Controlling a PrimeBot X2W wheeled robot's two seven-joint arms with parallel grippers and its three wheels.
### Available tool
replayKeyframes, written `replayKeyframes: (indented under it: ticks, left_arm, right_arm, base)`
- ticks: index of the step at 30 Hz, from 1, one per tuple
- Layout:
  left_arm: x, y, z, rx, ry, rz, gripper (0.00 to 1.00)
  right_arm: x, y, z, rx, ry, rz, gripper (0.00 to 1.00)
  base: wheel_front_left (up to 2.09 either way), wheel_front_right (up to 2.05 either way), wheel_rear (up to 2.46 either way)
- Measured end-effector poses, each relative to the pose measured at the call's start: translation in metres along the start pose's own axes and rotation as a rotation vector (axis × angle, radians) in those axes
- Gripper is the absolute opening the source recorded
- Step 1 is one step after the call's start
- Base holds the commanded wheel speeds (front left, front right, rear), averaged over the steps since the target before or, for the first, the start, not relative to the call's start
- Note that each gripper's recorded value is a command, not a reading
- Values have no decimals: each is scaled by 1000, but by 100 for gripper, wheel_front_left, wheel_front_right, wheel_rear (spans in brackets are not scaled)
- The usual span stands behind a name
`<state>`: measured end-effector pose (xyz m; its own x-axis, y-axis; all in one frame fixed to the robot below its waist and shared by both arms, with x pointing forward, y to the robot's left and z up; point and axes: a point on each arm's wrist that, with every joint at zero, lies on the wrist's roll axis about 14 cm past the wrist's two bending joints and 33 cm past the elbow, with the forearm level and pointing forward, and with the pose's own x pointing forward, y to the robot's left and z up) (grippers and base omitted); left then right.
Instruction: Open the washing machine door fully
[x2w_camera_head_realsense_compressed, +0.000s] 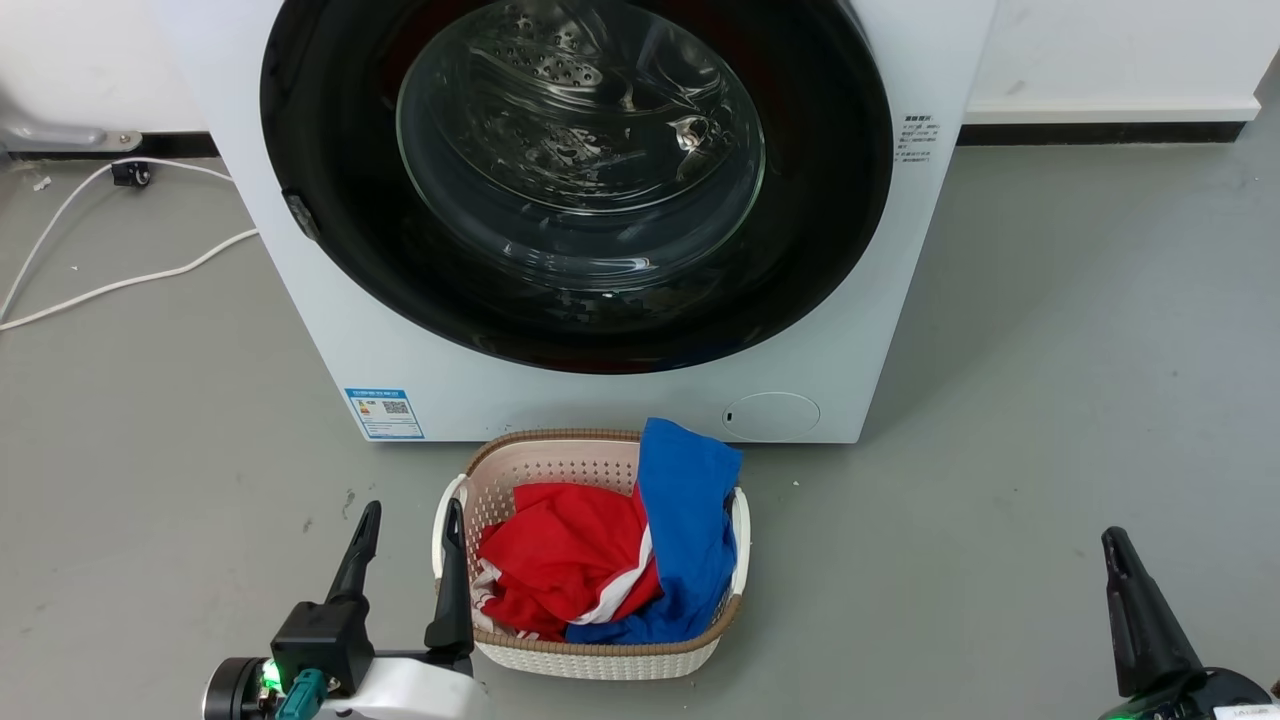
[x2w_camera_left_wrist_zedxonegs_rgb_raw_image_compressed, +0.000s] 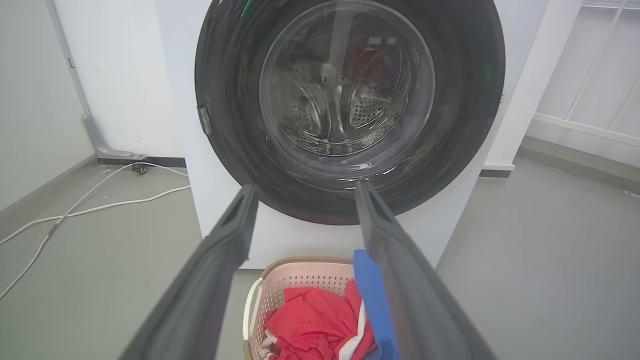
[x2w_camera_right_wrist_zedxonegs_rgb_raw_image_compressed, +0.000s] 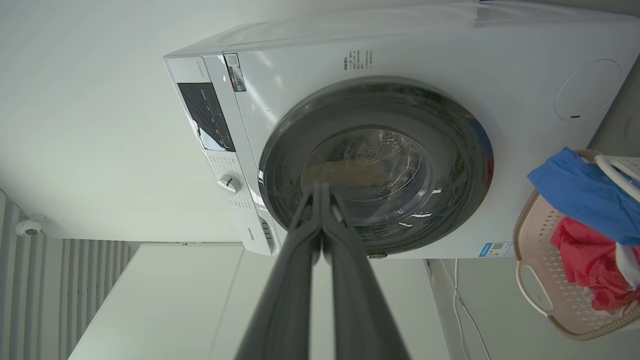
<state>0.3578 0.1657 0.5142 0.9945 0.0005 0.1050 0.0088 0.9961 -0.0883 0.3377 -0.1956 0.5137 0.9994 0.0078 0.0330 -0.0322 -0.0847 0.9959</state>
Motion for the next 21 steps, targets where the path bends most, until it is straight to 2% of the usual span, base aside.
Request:
replayKeyframes:
  ticks: [4,10,15,21]
  left_arm:
    - [1,1,1,1,-2,3,100]
    - [9,1,0,11,-3,3,100]
    - [21,4,-4,20,4,13,100]
    - [36,8,-9,31,7,23,100]
  right_arm:
    - [3,-1,4,-1,-6,-3,0]
    - [33,14,30,-23,-63,49,0]
    - [74,36,57,-108,-73,103,0]
    - [123,63,74,-159,-38,164,0]
  base:
    - [0,0,0]
    - [0,0,0]
    - [0,0,0]
    - [0,0,0]
